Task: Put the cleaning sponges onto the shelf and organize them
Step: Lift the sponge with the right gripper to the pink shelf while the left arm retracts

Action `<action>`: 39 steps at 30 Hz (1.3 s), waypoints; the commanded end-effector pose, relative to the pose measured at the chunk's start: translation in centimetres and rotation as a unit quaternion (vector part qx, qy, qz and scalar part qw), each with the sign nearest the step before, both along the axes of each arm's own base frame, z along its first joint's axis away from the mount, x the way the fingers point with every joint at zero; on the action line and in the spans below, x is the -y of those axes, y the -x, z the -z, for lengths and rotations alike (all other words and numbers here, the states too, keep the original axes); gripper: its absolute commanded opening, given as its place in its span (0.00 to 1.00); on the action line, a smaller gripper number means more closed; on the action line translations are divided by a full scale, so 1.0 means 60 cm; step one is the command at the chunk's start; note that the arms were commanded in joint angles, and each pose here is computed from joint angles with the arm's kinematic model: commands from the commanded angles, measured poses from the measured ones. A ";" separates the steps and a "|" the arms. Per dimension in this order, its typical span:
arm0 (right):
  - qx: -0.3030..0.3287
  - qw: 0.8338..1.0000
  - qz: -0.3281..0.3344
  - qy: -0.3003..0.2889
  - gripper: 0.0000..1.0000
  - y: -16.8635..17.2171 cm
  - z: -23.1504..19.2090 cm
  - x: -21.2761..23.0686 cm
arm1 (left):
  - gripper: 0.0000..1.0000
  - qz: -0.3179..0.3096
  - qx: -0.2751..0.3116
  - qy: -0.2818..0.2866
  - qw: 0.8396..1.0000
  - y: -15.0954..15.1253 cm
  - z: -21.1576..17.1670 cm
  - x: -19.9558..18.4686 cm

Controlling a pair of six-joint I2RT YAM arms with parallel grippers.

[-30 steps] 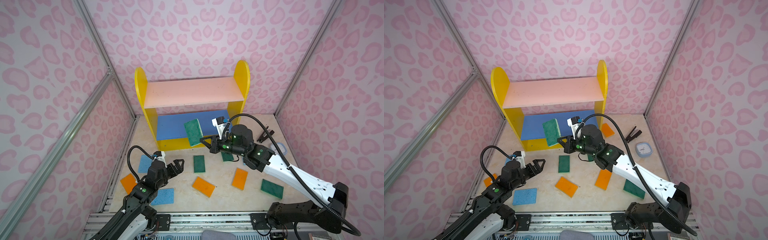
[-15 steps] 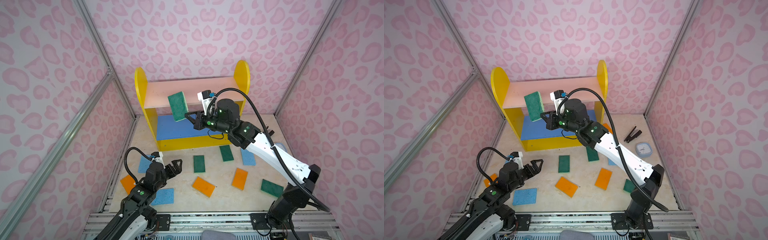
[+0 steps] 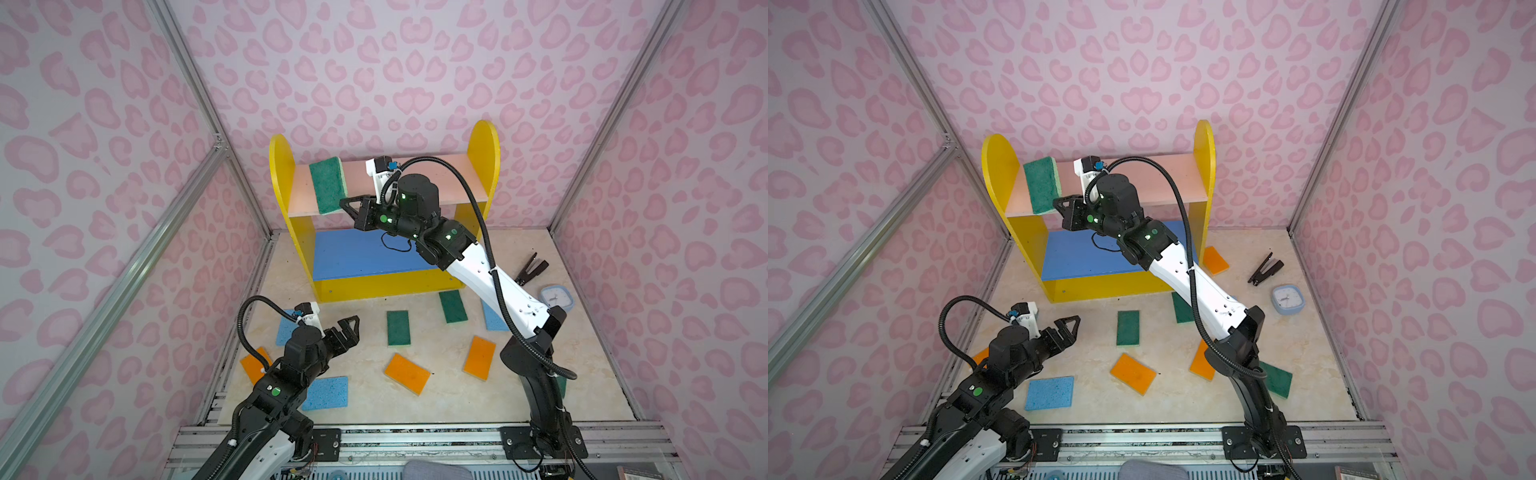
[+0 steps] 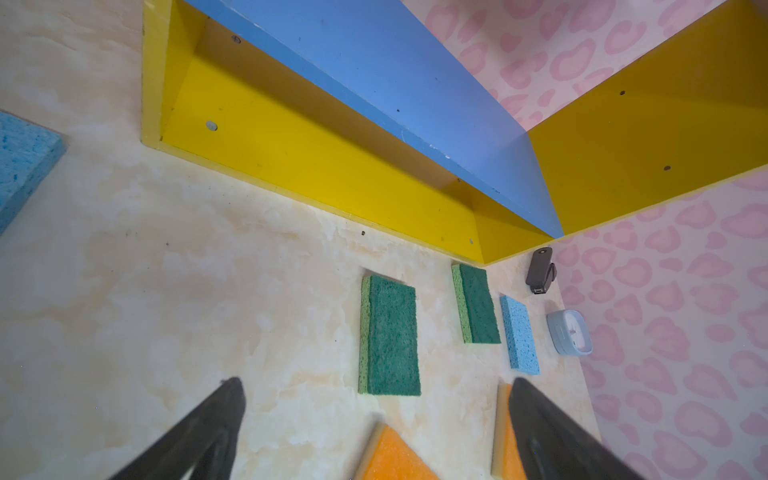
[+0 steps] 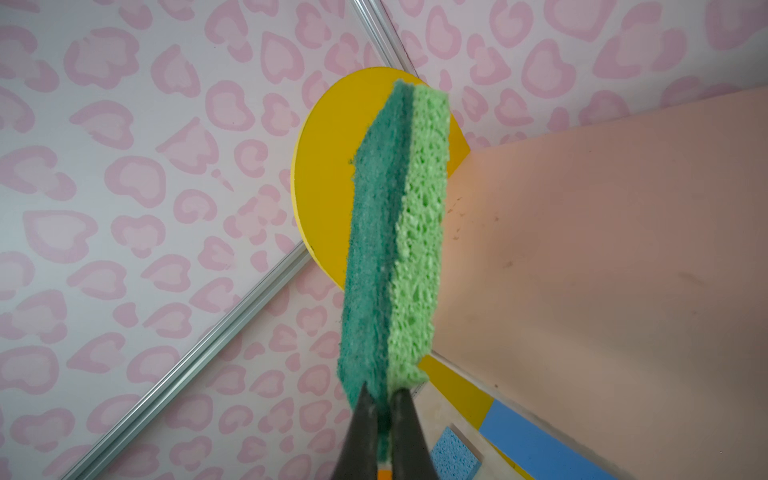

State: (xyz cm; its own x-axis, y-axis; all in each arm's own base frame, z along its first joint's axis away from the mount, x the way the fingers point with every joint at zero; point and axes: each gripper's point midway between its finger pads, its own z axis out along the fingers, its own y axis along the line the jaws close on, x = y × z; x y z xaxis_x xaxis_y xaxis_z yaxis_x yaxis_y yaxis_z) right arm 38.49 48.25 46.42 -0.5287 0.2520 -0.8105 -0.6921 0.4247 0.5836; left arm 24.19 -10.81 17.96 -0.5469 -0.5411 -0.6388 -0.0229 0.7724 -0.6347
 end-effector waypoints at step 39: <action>-0.056 0.991 -0.023 -0.122 0.22 -0.047 0.045 -0.096 | 0.99 -0.011 0.000 -0.015 1.000 0.008 -0.007 -0.014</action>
